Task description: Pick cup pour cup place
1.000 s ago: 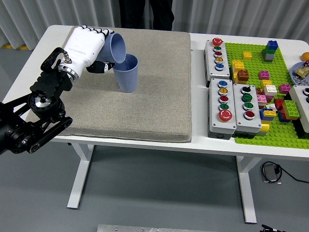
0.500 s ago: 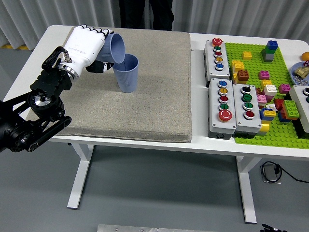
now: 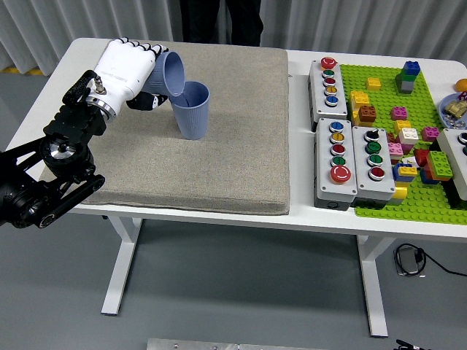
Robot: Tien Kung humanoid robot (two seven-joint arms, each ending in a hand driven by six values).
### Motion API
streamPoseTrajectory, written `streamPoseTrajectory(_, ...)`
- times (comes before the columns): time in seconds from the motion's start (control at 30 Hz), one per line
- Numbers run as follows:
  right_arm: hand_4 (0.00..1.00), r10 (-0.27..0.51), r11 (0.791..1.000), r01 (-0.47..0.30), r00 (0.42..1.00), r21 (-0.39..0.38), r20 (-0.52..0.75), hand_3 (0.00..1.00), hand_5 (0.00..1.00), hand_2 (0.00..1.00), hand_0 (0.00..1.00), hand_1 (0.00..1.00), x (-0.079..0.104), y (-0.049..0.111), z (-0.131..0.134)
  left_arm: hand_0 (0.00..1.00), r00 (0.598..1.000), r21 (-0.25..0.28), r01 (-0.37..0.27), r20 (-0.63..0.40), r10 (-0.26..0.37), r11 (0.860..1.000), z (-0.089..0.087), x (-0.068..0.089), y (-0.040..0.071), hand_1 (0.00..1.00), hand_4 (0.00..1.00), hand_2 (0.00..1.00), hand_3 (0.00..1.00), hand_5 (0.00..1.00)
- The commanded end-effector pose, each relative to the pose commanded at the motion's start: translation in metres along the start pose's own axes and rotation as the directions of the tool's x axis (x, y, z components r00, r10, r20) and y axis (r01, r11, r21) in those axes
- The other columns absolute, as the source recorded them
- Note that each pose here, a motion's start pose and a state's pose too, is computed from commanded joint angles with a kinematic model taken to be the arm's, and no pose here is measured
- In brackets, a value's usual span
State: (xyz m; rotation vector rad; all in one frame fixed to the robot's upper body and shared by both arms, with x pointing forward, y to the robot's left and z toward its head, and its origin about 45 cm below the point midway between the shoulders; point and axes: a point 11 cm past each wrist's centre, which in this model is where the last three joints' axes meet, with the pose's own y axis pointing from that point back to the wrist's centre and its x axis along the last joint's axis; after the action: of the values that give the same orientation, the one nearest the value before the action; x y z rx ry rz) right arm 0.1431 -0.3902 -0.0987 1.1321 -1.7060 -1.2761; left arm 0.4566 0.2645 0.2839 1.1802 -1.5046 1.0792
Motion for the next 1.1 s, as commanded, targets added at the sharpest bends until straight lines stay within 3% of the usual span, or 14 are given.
streamPoseTrajectory(1.1,0.447,0.002,1.0,-0.002,1.0,0.007,0.003,0.646,0.119,0.674,0.657,0.653,0.0008,0.0006,-0.0043,0.644,0.999,-0.012,0.003,0.038,-0.002,1.0,-0.0003,0.0051,-0.0034,0.63,0.596,0.673,0.766,0.002)
